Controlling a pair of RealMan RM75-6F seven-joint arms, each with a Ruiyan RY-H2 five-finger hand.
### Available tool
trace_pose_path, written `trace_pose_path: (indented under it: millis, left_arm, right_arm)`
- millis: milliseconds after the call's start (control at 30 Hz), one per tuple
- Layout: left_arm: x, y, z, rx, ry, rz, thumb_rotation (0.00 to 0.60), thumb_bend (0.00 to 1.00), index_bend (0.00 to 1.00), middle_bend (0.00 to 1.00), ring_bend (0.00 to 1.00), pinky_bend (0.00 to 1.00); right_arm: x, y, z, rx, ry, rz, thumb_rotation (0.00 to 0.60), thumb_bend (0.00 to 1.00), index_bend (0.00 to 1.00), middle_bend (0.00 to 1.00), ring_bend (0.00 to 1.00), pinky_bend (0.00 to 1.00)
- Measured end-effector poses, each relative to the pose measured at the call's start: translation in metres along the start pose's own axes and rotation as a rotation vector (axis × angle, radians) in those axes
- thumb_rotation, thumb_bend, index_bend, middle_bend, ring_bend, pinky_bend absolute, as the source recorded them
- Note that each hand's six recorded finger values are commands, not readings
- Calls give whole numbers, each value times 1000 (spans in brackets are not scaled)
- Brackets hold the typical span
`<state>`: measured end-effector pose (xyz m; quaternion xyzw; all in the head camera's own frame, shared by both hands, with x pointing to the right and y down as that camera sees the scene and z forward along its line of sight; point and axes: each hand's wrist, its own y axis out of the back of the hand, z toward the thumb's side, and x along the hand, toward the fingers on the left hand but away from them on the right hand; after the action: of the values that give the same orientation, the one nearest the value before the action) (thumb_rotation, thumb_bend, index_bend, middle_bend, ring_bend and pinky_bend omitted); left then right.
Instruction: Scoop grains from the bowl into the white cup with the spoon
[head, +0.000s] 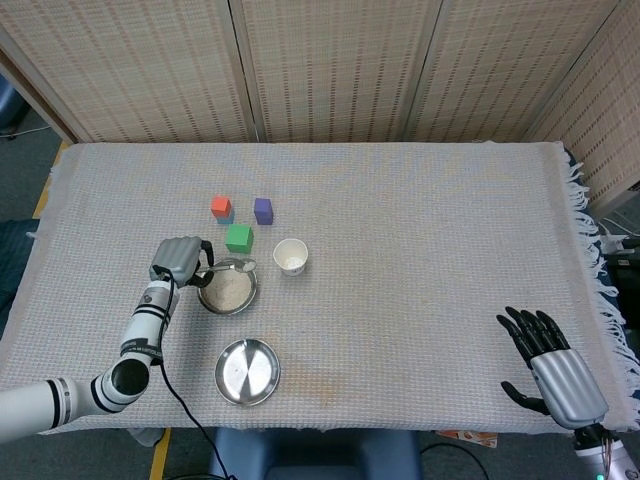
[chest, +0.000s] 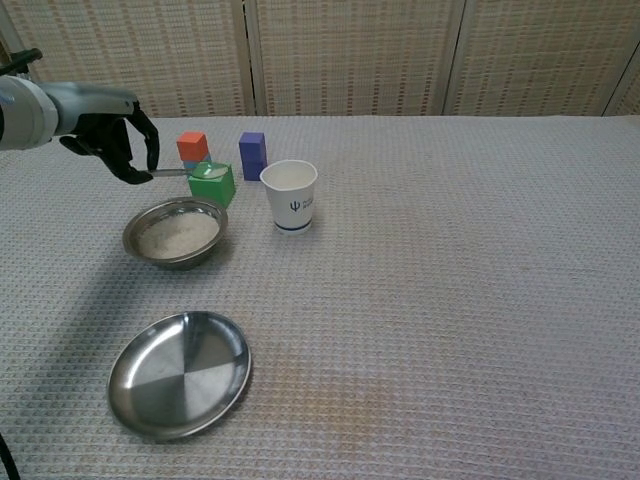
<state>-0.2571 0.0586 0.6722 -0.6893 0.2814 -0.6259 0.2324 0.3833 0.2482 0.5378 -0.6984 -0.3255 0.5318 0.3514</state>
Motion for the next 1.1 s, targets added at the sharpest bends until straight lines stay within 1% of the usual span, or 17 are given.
trace_pose_path:
  millis: [300,467,667,833,1000,1100]
  left_arm:
    - [12,11,32,11,4,11,600,524,750,1000,1000,1000]
    - [17,10,46,17,1,6,600,522,749,1000,1000,1000]
    - [23,7,61,46,-7,4,600,521,750,1000,1000,1000]
    - [29,6,65,73,-2,16,600,519,749,1000,1000,1000]
    - [35,2,63,96,13,25,600,515,749,1000,1000,1000]
    - [37,-2,64,111,6,29,600,515,749,1000,1000,1000]
  right_arm:
    - [1,5,-4,-16,-5,-10,600,128,0,0,0,0]
    - [-1,5,-6,-26,-6,-2,600,128,0,0,0,0]
    - [-1,5,-8,-32,-10,1,600,128,0,0,0,0]
    - [-2,5,-10,-35,-12,9,600,128,0,0,0,0]
    - [-3,4,-12,-36,-16,14,600,129,0,0,0,0]
    - [-3,5,-14,-39,-24,12,600,128,0,0,0,0]
